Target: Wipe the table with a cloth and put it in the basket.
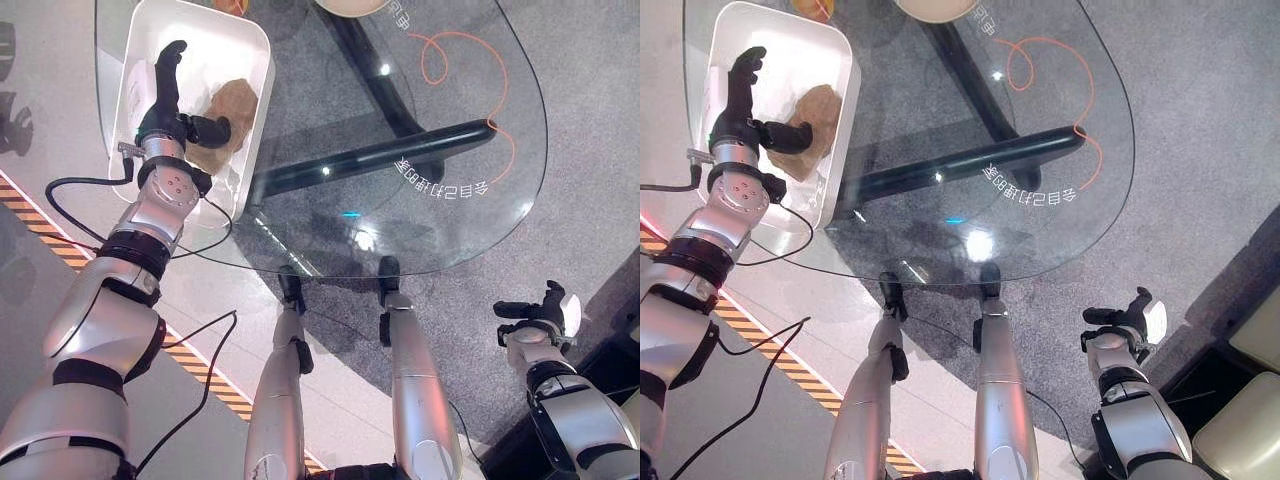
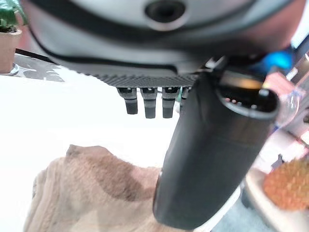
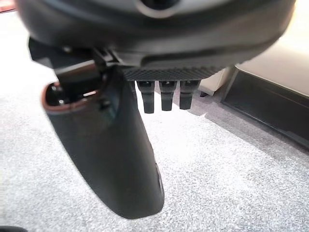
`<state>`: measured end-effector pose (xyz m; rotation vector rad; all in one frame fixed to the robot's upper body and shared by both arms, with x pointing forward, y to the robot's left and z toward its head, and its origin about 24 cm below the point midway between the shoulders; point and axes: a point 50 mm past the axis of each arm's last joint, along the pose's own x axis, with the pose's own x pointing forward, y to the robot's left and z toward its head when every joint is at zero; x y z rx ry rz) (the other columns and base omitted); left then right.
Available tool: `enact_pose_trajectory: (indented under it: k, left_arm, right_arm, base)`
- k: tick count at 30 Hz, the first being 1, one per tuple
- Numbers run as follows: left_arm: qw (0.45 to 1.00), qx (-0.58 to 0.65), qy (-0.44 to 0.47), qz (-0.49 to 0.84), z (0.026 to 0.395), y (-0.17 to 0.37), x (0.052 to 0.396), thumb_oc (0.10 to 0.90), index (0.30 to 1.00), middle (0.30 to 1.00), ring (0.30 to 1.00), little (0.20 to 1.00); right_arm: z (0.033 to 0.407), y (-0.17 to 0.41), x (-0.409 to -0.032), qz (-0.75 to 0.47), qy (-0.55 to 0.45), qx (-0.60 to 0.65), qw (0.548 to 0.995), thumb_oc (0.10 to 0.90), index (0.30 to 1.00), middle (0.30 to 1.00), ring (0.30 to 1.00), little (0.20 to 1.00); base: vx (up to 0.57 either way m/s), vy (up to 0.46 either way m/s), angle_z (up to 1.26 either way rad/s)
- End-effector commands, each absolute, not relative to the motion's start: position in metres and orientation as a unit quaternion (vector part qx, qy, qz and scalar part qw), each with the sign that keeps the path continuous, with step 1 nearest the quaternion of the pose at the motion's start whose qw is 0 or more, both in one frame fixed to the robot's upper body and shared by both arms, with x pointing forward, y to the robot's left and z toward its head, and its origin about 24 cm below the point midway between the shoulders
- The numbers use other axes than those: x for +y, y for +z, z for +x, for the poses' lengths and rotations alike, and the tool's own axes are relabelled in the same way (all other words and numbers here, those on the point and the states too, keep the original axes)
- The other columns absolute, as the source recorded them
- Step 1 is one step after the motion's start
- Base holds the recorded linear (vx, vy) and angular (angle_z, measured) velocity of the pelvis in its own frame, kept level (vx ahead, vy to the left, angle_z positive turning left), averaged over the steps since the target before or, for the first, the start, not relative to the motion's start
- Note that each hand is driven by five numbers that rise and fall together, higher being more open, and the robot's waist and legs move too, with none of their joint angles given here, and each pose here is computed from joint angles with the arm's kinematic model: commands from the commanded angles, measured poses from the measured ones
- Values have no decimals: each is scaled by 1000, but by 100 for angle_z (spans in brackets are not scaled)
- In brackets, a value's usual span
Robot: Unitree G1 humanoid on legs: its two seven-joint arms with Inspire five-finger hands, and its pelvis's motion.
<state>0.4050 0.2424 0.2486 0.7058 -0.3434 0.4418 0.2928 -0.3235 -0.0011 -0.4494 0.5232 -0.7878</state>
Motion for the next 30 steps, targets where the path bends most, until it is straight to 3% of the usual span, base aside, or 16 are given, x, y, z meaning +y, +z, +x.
enact_pose_trajectory:
  k: [1,7,14,21,30]
  left_arm:
    - [859,-322,304,256,378,335,270,800,900,900,900,900]
    - [861,-351,293,222,361,330,289,800,900,900,900,900]
    - [883,-297,296,210,344,287,328,800,900,900,900,900]
    - [927,-162,278,193,321,188,359,800,900,900,900,900]
    - [948,33,277,151,265,58,370,800,900,900,900,900]
  right_arm:
    - [263,-16,-346,-231,-401,288,838,800,900,900,900,900]
    - [229,-41,-355,-212,-392,341,828,800,900,900,900,900]
    - [171,-76,-362,-199,-353,423,811,800,900,900,900,900]
    - [115,-108,-349,-204,-311,499,783,800,900,900,900,900]
    - [79,-126,-336,-210,-276,555,756,800,900,900,900,900]
  base:
    - [12,-83,3]
    - [23,-71,1]
    - [74,-41,4]
    - [76,-38,14]
    - [72,6,8]
